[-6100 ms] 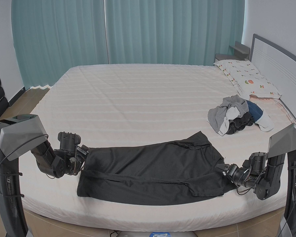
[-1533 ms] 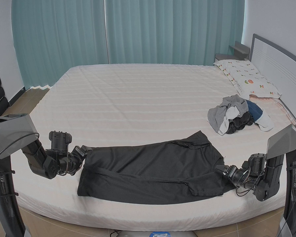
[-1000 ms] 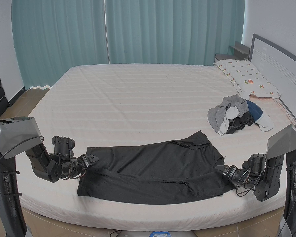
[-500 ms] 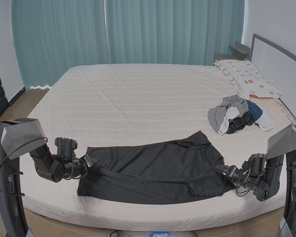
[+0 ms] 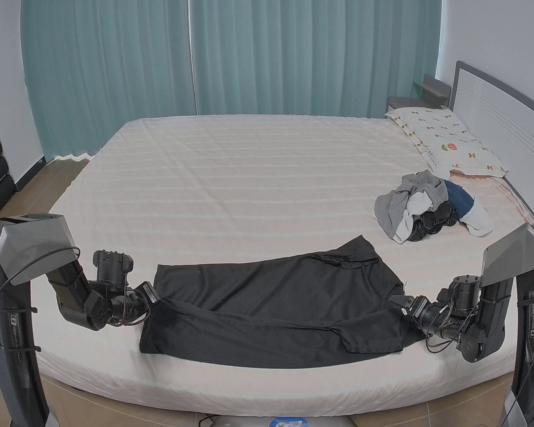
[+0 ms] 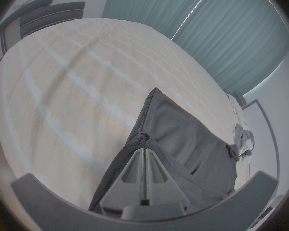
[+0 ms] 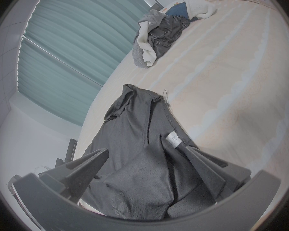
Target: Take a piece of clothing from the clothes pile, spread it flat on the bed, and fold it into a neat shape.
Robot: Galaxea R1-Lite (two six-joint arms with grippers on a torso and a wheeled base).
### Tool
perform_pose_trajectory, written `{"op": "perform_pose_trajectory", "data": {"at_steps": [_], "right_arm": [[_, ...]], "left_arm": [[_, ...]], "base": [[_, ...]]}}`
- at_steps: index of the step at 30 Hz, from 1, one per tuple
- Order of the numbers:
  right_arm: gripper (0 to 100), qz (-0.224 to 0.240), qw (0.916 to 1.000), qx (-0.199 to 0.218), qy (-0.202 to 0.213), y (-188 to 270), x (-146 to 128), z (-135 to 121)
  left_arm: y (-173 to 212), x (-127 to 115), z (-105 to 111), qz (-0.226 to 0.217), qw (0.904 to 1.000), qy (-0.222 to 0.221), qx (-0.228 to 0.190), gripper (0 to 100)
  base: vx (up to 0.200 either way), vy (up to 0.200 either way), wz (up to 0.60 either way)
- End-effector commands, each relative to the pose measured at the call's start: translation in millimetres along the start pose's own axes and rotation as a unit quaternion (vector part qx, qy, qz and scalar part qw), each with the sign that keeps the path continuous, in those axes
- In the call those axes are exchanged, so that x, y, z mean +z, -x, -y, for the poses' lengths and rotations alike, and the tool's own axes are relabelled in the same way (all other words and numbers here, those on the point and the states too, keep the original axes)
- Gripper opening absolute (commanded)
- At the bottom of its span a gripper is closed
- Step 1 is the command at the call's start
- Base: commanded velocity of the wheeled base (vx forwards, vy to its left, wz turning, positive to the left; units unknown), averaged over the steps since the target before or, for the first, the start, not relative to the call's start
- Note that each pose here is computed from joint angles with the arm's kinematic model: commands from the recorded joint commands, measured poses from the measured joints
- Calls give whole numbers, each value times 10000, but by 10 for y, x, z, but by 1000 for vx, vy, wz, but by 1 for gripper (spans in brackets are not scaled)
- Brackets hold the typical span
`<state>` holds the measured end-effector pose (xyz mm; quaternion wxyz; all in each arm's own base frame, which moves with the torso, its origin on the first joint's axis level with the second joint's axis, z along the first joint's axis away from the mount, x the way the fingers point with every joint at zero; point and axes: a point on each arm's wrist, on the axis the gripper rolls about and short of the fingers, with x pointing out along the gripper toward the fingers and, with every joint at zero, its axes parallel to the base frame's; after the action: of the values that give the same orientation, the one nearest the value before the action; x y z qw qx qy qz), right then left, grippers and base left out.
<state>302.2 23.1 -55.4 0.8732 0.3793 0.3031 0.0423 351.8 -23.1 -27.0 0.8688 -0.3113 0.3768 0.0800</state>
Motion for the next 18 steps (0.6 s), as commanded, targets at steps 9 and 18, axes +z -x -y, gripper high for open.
{"op": "perform_pose_trajectory", "data": {"at_steps": [9,18], "right_arm": [[100,166,9993,158,-291,72,80,-76],[100,86,9995,153,-272,48,38,-73]], "left_arm": [[225,144,83,240,9992,250,-187,0],[117,157,105,185,9991,235,-285,100]], "base": [[0,0,0],[0,0,0]]}}
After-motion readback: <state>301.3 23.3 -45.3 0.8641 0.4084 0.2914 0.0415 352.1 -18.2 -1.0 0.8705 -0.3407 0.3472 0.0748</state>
